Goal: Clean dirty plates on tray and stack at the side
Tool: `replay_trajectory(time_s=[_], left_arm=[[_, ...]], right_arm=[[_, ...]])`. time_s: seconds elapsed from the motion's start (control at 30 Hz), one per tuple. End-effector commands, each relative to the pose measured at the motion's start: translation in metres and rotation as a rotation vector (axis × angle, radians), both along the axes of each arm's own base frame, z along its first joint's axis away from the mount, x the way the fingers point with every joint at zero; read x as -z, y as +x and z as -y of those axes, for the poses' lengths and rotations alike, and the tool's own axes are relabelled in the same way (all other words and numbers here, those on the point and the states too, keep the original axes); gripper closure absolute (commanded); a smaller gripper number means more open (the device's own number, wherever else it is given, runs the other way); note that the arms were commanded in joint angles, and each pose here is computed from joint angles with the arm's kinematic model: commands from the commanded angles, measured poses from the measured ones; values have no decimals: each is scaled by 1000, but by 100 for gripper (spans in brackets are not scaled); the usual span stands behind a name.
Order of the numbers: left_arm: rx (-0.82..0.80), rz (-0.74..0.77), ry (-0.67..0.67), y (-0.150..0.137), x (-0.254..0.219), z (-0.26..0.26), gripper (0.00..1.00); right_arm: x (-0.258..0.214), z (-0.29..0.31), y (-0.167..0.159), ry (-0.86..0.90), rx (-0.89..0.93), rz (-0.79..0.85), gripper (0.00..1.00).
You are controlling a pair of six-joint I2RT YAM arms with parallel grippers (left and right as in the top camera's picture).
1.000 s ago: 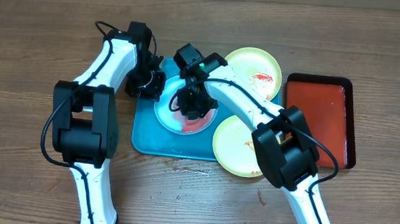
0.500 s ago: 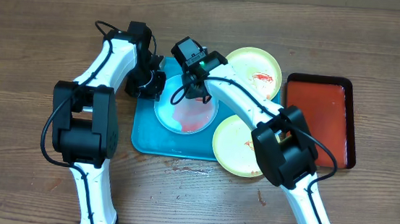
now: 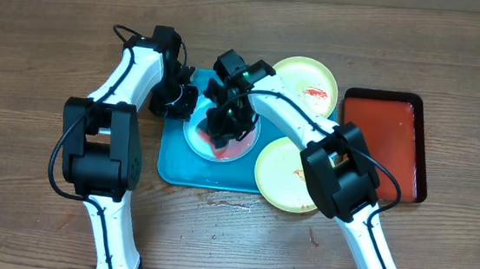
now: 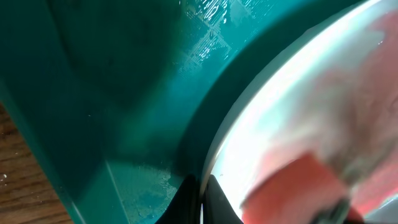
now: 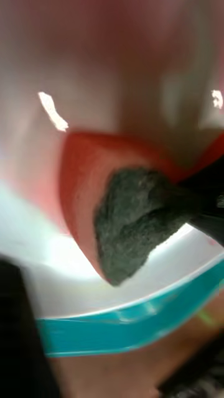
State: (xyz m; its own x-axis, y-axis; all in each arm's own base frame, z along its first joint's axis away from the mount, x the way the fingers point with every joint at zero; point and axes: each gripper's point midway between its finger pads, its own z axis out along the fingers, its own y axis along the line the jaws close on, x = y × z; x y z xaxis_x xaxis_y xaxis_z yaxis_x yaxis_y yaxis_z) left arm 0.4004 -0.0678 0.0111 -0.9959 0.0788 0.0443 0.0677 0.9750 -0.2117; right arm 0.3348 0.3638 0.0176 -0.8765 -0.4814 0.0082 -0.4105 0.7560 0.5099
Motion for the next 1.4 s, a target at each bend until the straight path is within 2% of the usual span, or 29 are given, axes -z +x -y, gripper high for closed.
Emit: replay_trajectory(time_s=[0.0,0.2,0.4,0.57,0.73,0.9,1.0,1.37], left_arm=[[6,11,1,4,1,-2,96],[4,12,1,5,1,-2,96],[4,36,9,8,-10,-4,96],[-32,119,99,14,-42,-17,96],[-57,236,230,18,-87,-32,96],[-70,327,345,15,-122,-39,96],[-82,371,485,8,-142,-44,96],[-47,558,876,-7,-194,-21,96]], right_arm=[[-6,0,-6,62,-27,-52,96],[-61,26,32,109,90,42,96],[-133,89,74,113,290,174,96],[-183,158,97,94,473,268,96],[-218,225,104,89,624,318,96],[-228,286,101,53,758,305,96],[-221,327,95,-9,848,268,96],[-207,375,85,-202,928,270,96]])
